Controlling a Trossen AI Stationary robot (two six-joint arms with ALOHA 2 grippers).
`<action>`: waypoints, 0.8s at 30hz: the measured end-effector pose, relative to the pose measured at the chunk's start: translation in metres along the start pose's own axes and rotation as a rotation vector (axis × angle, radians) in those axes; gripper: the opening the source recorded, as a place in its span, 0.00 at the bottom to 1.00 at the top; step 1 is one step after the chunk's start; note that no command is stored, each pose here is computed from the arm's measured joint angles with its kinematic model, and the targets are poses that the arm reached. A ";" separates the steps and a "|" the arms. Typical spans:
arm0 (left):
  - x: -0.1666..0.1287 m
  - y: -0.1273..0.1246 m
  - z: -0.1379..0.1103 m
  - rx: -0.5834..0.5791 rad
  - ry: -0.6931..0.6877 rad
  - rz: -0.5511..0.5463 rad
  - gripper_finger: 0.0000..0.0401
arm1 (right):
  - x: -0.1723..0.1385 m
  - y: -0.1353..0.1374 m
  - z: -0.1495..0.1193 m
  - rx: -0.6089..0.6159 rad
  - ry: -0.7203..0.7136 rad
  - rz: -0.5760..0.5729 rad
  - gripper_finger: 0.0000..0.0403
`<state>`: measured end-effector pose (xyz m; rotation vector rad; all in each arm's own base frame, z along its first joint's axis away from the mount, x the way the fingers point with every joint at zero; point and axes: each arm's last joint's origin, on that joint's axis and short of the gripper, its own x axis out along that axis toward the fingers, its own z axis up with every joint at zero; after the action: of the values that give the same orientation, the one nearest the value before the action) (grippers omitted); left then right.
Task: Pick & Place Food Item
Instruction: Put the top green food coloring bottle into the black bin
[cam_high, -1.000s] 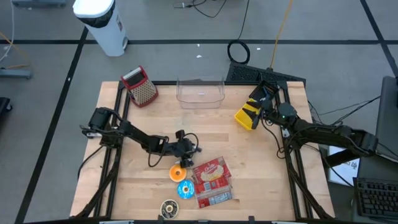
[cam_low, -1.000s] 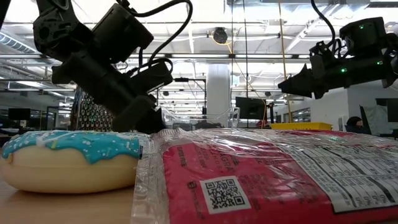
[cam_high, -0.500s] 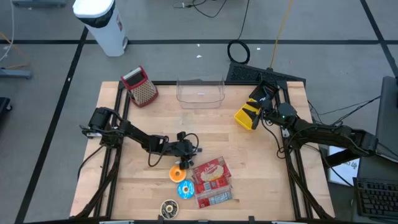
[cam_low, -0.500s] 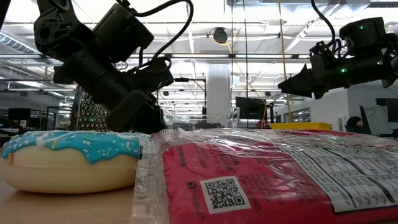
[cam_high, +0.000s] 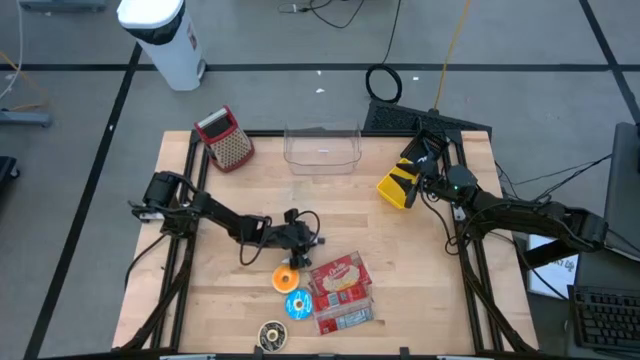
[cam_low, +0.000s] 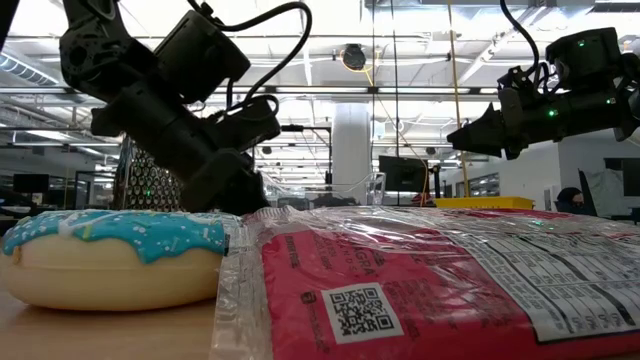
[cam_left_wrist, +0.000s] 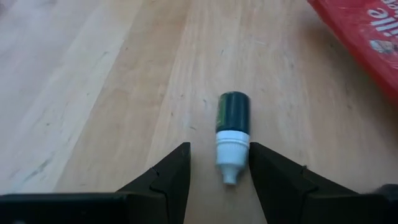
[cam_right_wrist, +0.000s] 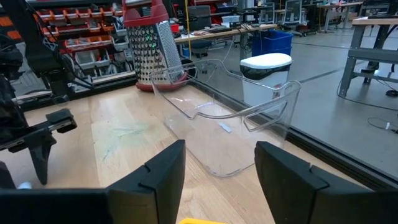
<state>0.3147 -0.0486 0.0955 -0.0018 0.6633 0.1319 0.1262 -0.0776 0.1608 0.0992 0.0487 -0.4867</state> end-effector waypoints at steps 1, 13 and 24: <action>0.000 0.001 0.000 -0.004 0.000 0.002 0.40 | 0.000 0.000 0.000 0.000 0.000 0.000 0.45; 0.000 0.002 0.000 0.001 0.000 0.006 0.17 | 0.000 0.000 0.000 0.000 0.000 0.000 0.44; 0.001 0.002 0.000 0.020 0.000 0.007 0.14 | 0.000 0.000 0.000 0.000 0.001 0.000 0.44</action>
<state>0.3150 -0.0464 0.0955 0.0196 0.6648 0.1318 0.1262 -0.0776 0.1608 0.0998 0.0493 -0.4865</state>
